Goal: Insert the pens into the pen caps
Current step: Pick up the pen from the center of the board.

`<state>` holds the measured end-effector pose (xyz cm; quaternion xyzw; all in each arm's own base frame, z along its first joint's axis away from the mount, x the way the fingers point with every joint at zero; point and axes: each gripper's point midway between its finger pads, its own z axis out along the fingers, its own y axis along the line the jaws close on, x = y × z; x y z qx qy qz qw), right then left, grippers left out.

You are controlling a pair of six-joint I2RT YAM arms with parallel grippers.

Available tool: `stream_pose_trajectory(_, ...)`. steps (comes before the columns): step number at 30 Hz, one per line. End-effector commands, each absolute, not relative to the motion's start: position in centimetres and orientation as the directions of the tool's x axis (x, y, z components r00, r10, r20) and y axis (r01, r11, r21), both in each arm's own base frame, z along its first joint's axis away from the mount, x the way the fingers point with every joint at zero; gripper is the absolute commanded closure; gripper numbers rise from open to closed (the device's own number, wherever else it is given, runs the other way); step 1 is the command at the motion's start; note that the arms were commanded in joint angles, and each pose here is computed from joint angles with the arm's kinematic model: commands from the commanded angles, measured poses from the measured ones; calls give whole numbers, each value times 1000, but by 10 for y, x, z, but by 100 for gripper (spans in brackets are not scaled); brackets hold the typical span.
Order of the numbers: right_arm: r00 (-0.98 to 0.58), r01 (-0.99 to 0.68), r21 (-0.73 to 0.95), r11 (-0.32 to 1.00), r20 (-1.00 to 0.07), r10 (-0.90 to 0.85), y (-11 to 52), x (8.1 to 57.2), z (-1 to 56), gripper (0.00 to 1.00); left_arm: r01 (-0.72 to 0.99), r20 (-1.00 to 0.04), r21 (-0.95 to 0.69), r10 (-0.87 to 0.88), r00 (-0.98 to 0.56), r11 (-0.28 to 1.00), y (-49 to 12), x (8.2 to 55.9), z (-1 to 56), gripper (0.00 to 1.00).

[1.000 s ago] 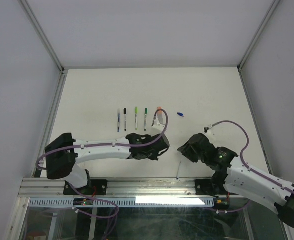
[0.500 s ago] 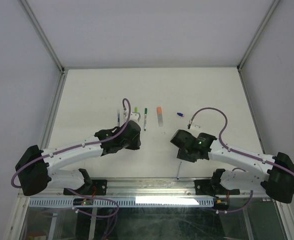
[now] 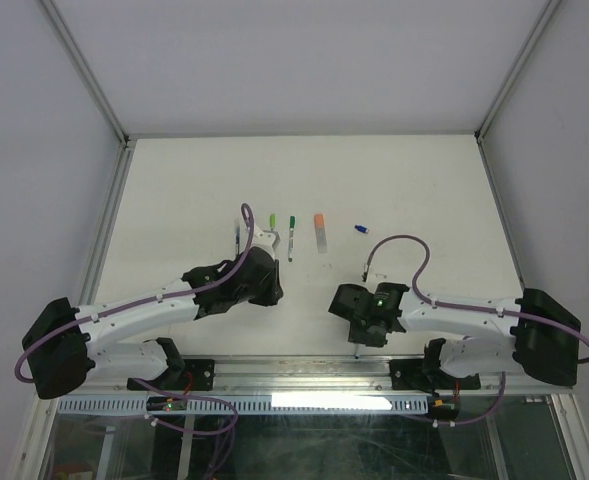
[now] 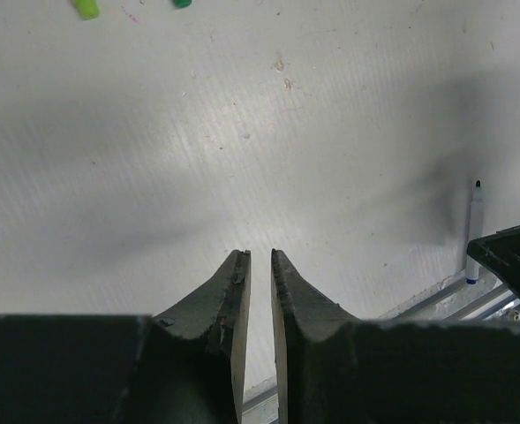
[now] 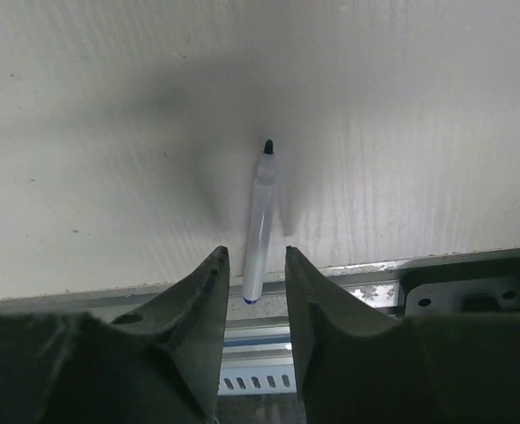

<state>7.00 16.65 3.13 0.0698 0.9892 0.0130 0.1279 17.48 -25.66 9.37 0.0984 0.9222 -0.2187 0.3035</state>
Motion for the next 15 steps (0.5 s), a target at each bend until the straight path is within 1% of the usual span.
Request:
stream_pose_trajectory(1, -953, 163, 45, 986, -251, 169, 175, 70, 27, 67, 343, -638, -406, 6, -770, 847, -266, 178, 114, 84)
stream_pose_trajectory(3, -955, 159, 19, 987, -252, 159, 173, 69, 23, 69, 339, -638, -408, 1, -770, 848, -266, 178, 114, 84)
stream_pose_trajectory(7, -958, 149, -17, 989, -252, 140, 170, 68, 16, 80, 337, -634, -410, 1, -773, 847, -266, 177, 113, 84)
stream_pose_trajectory(9, -959, 135, -17, 991, -253, 127, 172, 68, 15, 82, 337, -635, -412, -1, -773, 847, -266, 177, 113, 84)
stream_pose_trajectory(12, -969, 38, 16, 999, -244, 41, 186, 65, 15, 88, 335, -634, -412, -3, -773, 847, -265, 177, 113, 84)
stream_pose_trajectory(15, -972, -63, 22, 998, -228, -57, 198, 57, 16, 90, 332, -632, -414, -5, -775, 847, -264, 176, 112, 84)
